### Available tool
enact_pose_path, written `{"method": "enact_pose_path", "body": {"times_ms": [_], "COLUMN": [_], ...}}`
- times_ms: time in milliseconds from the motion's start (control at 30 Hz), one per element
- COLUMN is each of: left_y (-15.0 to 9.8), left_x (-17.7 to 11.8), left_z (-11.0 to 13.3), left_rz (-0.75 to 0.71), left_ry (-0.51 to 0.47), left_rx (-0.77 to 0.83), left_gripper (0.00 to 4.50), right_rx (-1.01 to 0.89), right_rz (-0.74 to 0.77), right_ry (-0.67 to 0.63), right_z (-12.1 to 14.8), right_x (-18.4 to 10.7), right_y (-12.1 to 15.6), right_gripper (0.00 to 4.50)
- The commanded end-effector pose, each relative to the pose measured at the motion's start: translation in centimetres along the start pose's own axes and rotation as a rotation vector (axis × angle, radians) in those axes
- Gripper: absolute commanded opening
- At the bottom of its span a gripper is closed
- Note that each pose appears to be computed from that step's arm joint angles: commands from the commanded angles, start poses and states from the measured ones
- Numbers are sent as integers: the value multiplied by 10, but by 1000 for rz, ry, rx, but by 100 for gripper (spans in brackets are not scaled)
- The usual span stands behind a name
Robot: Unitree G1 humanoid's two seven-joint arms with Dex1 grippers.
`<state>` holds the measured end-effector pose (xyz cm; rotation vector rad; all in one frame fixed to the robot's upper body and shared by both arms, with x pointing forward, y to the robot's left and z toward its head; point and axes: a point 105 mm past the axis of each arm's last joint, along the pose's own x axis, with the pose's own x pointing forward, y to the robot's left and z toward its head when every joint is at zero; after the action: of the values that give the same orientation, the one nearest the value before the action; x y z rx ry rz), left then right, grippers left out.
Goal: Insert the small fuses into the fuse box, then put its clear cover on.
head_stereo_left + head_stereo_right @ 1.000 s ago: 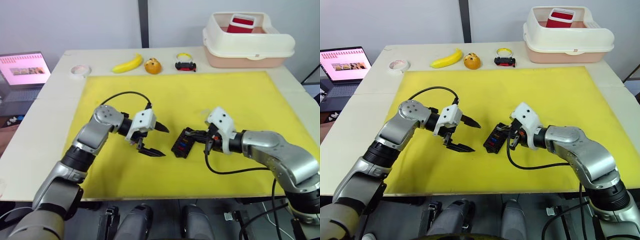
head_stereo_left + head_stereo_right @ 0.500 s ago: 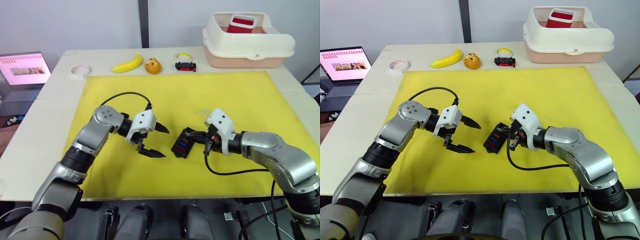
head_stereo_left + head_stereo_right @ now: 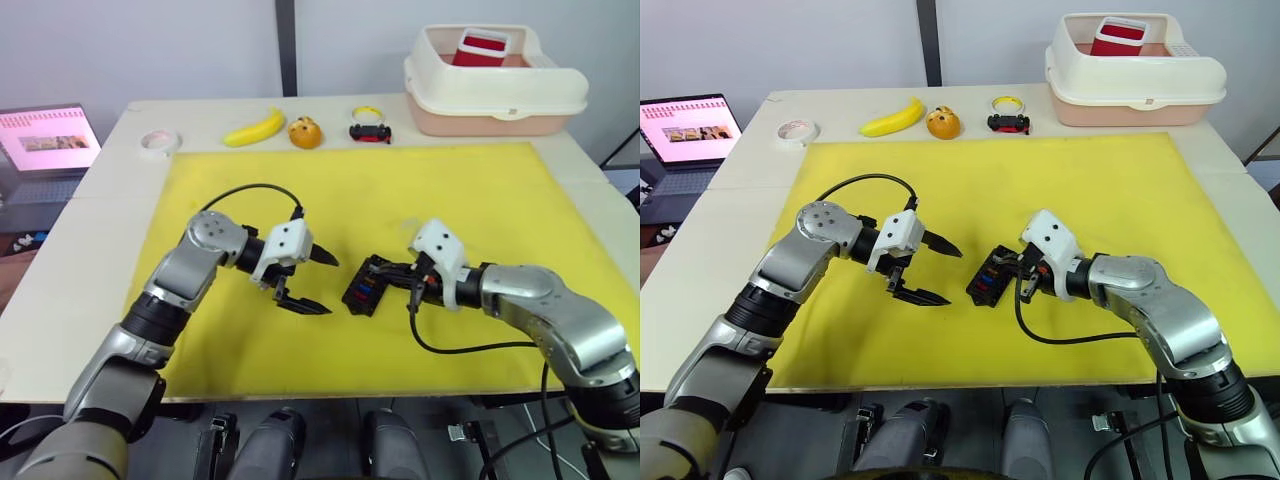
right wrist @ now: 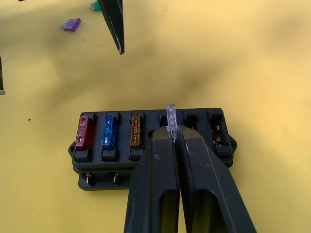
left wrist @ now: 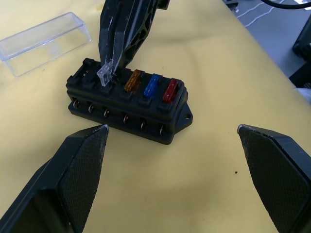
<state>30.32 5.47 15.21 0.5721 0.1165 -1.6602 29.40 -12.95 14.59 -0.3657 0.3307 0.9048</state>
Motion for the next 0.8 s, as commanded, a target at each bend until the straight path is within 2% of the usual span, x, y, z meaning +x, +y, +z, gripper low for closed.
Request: {"method": "enact_pose_path", "body": {"times_ms": [33,367,567,800], "left_y": [1,1,1,0], "left_x": [-2,-1,0,0], "left_z": [9,9,9,9], "left_rz": [6,13,15,16], "left_ry": [-9,-11,-15,-15], "left_rx": [45,46,46,45], "left_gripper": [448,448,448,448], "right_rx": [4,-80,-102,-134], "right_rz": [4,20,61,73], "right_ry": [68,122,126,153], "right_z": [-11,6,22,27], "right_x": [2,-10,-10,-7], "right_y": [-4,-15,-12,-10], "right_gripper": [0,0,0,0]}}
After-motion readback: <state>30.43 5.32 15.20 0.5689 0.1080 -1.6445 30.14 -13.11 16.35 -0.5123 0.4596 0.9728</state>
